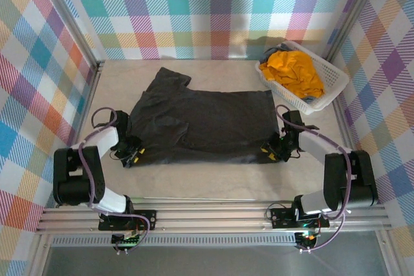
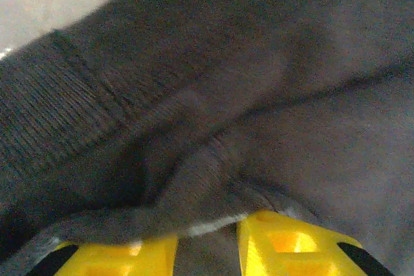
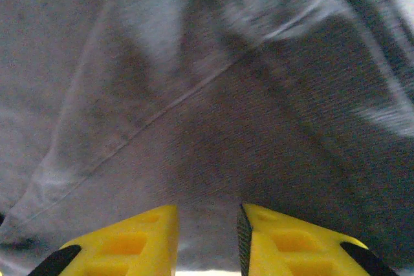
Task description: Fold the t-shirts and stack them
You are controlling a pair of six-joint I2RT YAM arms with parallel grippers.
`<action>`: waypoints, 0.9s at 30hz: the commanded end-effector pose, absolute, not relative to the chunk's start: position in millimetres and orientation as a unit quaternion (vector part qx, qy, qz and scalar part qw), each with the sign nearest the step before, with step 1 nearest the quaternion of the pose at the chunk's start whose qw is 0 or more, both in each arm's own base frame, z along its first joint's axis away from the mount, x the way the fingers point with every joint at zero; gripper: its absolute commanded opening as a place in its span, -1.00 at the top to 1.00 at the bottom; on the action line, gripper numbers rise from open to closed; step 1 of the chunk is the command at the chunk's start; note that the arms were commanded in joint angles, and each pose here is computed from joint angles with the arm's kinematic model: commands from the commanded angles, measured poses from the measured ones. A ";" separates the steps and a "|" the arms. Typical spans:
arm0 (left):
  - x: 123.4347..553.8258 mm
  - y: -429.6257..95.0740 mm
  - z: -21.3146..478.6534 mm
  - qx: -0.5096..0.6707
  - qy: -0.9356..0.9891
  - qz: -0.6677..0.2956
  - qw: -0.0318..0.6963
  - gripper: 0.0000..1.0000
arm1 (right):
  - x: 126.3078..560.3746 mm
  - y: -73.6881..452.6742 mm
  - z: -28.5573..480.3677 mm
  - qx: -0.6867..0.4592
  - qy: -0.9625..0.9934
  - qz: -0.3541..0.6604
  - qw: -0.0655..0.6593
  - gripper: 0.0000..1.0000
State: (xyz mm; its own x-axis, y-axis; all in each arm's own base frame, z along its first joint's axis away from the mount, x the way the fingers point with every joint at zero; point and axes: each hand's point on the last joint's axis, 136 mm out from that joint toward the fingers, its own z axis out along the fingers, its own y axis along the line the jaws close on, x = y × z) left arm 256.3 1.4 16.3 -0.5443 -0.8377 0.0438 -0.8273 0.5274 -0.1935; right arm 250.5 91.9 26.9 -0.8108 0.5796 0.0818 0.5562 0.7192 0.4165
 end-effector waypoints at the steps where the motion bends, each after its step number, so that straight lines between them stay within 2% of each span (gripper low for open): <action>1: 257.3 35.3 2.2 -0.503 0.863 -0.033 0.040 0.41 | 250.9 78.2 24.6 0.319 0.929 0.186 0.017 0.38; 3: 256.7 47.9 2.9 -0.506 0.861 -0.006 0.047 0.41 | 251.0 70.9 18.3 0.334 0.926 0.174 0.007 0.39; 9: 249.0 47.1 14.3 -0.511 0.858 -0.011 0.048 0.38 | 253.3 69.5 6.6 0.341 0.926 0.162 -0.020 0.49; 12: 255.6 36.7 45.7 -0.504 0.858 -0.050 0.090 0.26 | 255.8 70.7 24.2 0.326 0.932 0.157 0.010 0.47; 17: 273.0 -0.2 83.0 -0.452 0.876 -0.103 0.129 0.23 | 256.8 65.6 68.1 0.297 0.943 0.113 0.094 0.36; 22: 292.2 -28.5 74.7 -0.423 0.890 -0.127 0.114 0.31 | 267.0 82.8 75.1 0.280 0.942 0.145 0.110 0.29; 25: 300.4 -38.0 65.6 -0.413 0.894 -0.135 0.105 0.37 | 277.7 90.1 68.6 0.275 0.943 0.157 0.103 0.33; 27: 303.3 -40.3 57.4 -0.410 0.898 -0.133 0.095 0.41 | 286.6 98.1 64.2 0.273 0.941 0.175 0.099 0.43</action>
